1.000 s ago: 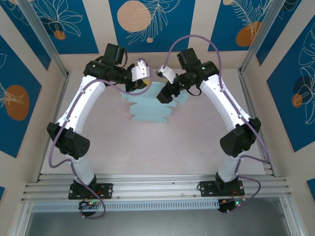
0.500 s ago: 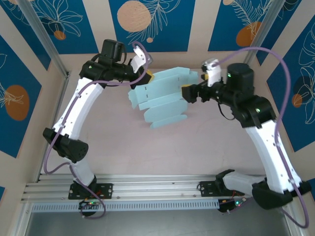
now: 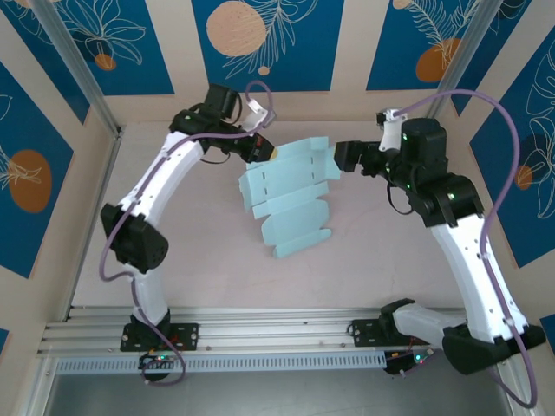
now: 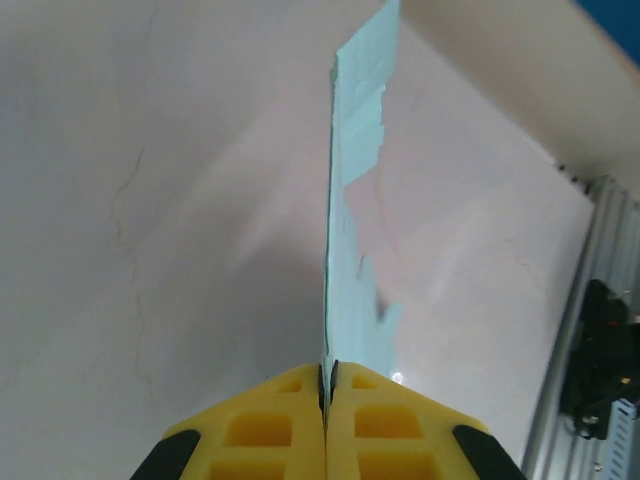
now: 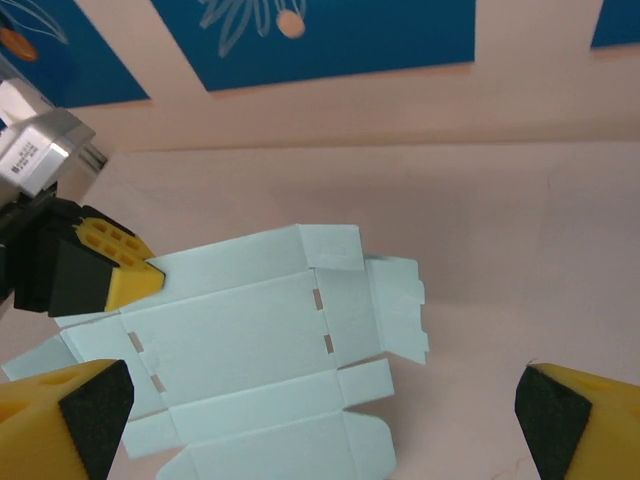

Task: Fold the paper box

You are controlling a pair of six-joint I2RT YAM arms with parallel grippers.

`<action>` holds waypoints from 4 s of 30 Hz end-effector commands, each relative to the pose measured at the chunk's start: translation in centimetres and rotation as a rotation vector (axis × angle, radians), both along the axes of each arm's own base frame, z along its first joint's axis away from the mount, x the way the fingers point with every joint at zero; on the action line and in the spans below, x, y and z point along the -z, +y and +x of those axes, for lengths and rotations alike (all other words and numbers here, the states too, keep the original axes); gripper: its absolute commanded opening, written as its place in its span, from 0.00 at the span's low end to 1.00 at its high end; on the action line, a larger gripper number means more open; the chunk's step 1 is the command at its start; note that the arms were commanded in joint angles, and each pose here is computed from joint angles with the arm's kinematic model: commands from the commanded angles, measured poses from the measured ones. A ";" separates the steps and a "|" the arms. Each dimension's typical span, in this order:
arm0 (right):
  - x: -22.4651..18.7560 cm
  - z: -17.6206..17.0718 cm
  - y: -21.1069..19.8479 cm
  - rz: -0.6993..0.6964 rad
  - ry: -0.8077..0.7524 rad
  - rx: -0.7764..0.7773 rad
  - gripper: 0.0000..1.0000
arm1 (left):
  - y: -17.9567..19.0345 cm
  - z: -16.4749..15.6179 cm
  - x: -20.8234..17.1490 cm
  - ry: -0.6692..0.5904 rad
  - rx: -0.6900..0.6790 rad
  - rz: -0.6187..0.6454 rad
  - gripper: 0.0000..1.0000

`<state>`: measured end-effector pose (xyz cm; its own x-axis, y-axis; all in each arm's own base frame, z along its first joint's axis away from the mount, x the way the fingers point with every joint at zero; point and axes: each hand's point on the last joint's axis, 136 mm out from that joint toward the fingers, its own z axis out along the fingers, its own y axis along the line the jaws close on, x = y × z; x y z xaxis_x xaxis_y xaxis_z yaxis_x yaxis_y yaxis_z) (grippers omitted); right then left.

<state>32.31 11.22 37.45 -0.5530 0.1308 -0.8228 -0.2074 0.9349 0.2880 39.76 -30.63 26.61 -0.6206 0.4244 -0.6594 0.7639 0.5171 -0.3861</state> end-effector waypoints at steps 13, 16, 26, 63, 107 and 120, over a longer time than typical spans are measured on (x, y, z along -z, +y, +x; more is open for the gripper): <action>11.1 6.3 1.8 0.231 0.336 -0.058 0.99 | 1.8 6.0 7.8 -0.528 -0.006 0.234 0.00; 12.6 6.7 1.4 0.236 0.363 -0.033 1.00 | 2.0 5.1 7.3 -0.749 -0.001 0.238 0.00; 16.2 6.7 3.9 0.267 0.441 -0.087 0.99 | 1.1 1.0 8.4 -1.170 -0.081 0.332 0.00; 22.8 10.6 11.8 0.267 0.655 -0.186 0.71 | -1.4 1.0 11.7 -1.428 0.044 0.632 0.00; 24.9 12.1 12.5 0.184 0.695 -0.201 0.60 | -1.8 1.4 13.3 -1.433 0.096 0.670 0.00; 21.5 12.5 9.1 0.313 0.596 -0.196 0.67 | -1.8 2.1 13.5 -1.425 0.074 0.659 0.00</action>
<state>45.27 21.18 12.14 -0.9550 0.1409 -0.2611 -0.0466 0.7980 0.6008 41.31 -32.01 13.12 0.3543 0.8692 -0.3449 0.3193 0.2342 0.9183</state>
